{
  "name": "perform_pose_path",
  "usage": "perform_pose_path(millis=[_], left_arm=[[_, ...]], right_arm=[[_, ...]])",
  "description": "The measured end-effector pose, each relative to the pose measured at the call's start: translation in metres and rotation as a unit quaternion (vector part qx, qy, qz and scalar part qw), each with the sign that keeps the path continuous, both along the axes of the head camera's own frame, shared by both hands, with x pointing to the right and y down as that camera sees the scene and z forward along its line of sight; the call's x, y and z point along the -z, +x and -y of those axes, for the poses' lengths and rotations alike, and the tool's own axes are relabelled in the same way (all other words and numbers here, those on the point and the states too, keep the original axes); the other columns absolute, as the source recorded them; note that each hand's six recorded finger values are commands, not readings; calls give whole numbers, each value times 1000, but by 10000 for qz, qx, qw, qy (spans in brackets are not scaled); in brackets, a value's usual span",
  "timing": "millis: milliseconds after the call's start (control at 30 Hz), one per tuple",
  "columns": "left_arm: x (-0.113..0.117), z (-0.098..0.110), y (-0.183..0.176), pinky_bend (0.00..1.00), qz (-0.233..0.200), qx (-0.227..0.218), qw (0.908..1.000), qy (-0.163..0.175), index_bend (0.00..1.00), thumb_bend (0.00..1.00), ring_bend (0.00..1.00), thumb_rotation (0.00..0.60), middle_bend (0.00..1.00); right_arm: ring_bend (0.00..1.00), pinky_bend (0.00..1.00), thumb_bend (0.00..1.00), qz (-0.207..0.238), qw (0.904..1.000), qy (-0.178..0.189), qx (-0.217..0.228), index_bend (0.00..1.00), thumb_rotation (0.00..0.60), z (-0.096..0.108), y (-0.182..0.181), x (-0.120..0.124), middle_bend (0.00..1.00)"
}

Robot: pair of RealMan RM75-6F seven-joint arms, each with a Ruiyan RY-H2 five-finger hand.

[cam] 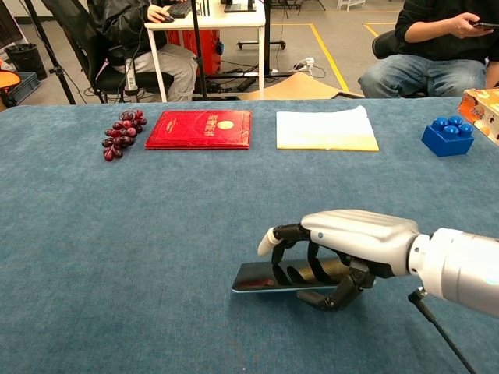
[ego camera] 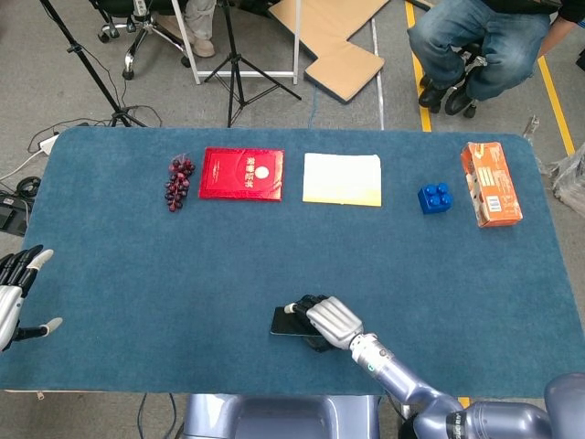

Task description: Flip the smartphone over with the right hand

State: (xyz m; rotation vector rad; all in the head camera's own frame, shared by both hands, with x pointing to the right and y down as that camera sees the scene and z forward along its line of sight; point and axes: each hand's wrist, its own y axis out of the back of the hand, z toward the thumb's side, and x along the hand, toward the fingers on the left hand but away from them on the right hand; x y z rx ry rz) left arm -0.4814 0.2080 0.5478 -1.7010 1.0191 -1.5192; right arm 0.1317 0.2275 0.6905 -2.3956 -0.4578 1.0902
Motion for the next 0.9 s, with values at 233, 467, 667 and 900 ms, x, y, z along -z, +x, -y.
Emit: perform_pose_path(millis=[233, 467, 667, 900], left_arm=[[0, 0, 0, 0, 4, -9, 10000, -14, 0, 0, 0, 600, 0], [-3, 0, 1, 0, 17, -7, 10000, -61, 0, 0, 0, 600, 0], [-3, 1, 0, 0, 13, 3, 10000, -65, 0, 0, 0, 600, 0], [-3, 1, 0, 0, 4, 4, 10000, -71, 0, 0, 0, 600, 0]], right_arm=[[192, 395, 721, 143, 9905, -953, -976, 240, 600, 11, 17, -7, 281], [193, 397, 721, 183, 9688, -1524, -1946, 244, 600, 32, 32, -20, 281], [188, 369, 721, -136, 9635, -1234, -2370, 250, 600, 57, 52, -38, 282], [182, 339, 718, -353, 9703, -486, -2342, 251, 600, 75, 63, -38, 281]])
